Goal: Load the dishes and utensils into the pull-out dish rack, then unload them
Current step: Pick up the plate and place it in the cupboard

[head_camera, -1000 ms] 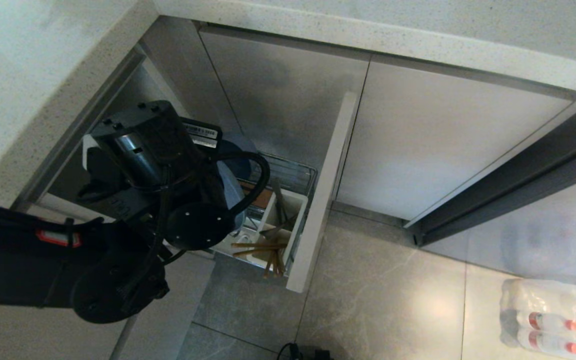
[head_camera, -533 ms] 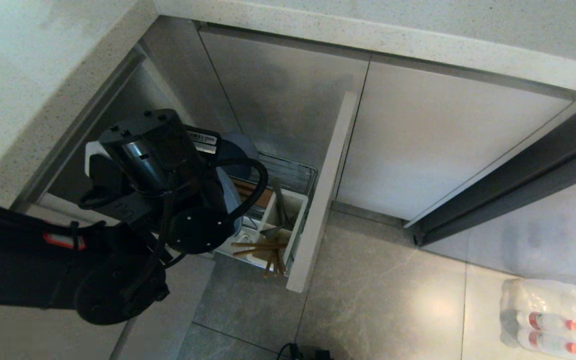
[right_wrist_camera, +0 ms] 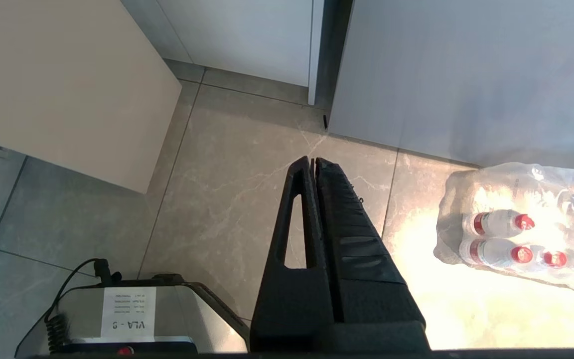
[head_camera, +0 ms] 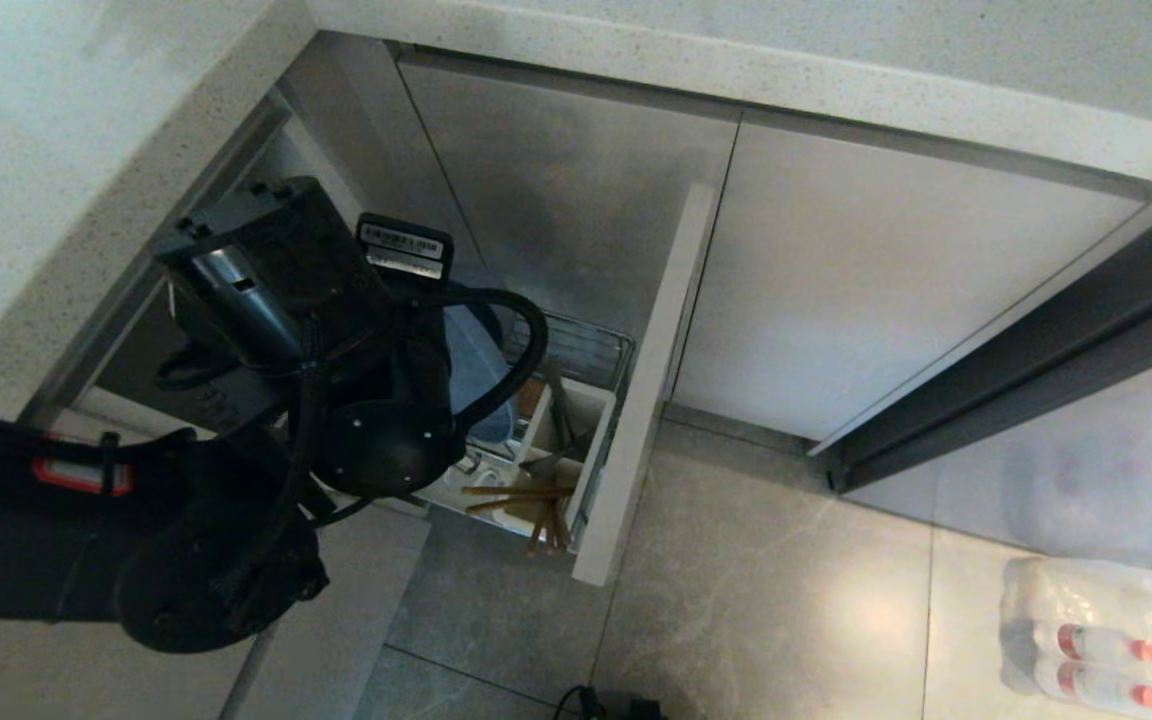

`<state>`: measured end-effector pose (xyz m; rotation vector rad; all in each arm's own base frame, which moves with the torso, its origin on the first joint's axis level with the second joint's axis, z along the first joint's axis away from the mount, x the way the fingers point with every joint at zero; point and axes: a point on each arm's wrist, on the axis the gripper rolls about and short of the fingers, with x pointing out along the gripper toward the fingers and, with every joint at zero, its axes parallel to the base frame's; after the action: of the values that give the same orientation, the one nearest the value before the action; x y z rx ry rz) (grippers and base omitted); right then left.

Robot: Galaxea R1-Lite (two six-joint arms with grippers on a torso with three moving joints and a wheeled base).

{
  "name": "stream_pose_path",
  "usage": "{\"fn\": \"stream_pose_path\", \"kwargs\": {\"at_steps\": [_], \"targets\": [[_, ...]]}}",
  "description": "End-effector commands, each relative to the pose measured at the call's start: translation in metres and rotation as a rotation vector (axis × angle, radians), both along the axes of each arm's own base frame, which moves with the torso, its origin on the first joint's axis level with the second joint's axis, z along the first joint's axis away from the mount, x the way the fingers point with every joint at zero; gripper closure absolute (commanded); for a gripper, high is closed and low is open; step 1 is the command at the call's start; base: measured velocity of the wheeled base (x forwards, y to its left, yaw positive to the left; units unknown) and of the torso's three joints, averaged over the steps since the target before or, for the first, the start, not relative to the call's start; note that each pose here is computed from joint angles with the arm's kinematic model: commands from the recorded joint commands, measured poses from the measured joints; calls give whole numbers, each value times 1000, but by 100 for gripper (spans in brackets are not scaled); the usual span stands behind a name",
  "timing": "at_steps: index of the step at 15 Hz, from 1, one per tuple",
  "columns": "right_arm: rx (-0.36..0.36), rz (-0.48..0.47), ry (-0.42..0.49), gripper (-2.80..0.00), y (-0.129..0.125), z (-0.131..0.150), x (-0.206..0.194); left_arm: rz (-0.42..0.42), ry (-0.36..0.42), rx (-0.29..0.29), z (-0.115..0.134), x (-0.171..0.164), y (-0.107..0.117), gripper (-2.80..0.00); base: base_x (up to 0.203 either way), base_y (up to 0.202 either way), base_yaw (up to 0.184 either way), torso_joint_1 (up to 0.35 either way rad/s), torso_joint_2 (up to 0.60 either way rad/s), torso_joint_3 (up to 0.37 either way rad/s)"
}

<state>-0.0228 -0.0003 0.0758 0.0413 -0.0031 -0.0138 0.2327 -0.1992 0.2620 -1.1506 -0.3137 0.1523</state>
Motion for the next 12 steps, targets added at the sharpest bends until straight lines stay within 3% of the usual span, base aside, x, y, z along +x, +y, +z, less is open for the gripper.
{"fn": "stream_pose_path", "kwargs": {"at_steps": [1, 12], "targets": [[0, 0, 1, 0, 0, 0, 0, 5, -13, -20, 3, -2, 2, 0, 0, 0, 0, 0, 0, 0], [0, 0, 1, 0, 0, 0, 0, 54, -38, -56, -5, 5, 16, 0, 0, 0, 0, 0, 0, 0]]}}
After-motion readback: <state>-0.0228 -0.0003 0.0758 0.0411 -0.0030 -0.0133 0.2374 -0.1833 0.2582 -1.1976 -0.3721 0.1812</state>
